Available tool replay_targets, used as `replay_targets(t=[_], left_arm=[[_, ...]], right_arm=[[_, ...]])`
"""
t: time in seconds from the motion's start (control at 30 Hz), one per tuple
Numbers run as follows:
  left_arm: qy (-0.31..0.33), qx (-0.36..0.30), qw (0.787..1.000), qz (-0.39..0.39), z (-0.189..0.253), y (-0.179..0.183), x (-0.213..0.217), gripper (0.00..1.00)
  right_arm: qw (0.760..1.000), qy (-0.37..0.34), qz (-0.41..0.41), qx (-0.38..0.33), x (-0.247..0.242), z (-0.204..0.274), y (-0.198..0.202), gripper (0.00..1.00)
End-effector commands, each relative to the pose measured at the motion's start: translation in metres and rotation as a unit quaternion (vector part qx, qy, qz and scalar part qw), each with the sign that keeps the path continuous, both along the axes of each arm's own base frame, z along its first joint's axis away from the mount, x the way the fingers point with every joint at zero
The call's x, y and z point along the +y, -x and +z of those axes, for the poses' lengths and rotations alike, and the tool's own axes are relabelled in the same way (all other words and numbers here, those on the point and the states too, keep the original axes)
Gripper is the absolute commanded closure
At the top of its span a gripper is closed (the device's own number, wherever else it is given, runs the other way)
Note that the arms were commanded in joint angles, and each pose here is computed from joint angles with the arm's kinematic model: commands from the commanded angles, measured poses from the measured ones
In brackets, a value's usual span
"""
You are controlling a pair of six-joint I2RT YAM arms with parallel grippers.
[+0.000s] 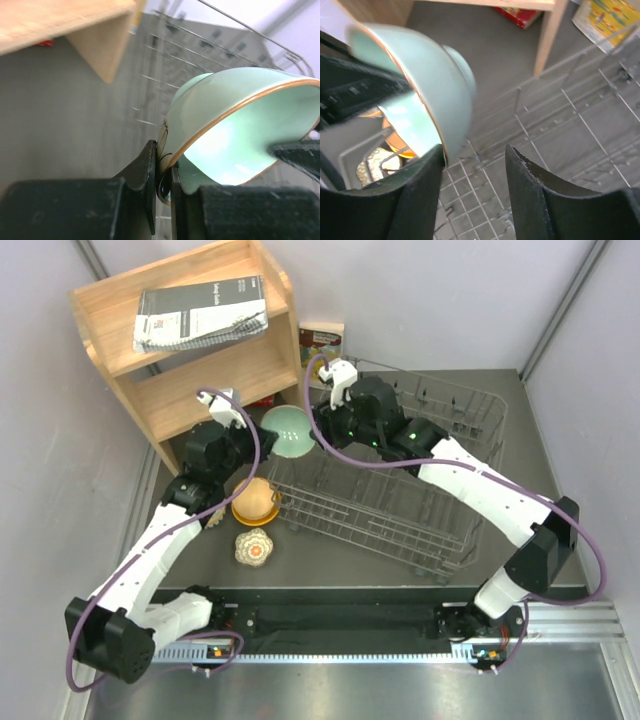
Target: Unload the bowls from the dish rack
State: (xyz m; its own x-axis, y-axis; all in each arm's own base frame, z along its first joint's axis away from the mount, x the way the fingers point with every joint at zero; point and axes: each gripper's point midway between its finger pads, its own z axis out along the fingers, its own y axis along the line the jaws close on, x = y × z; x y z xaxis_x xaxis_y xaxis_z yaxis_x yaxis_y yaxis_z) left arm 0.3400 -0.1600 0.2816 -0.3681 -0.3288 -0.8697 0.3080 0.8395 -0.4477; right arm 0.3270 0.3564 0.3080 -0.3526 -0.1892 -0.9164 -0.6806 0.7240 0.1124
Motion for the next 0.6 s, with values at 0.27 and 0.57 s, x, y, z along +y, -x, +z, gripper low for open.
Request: replay_targets(t=[0.27,0.57], left_arm=[[-0.018,-0.129,0.974,0.183,0.116,-0.006,0.072,1.00],[-0.061,-0.112,0.956,0.265,0.113,0.039,0.122,1.00]], right_arm=[[0.985,-0.021,-0.171,-0.021,-0.135,0.007,-0.041,0.49],[0.980,-0.006,-0.197,-0.007,-0.151,-0.019,-0.040,0.49]])
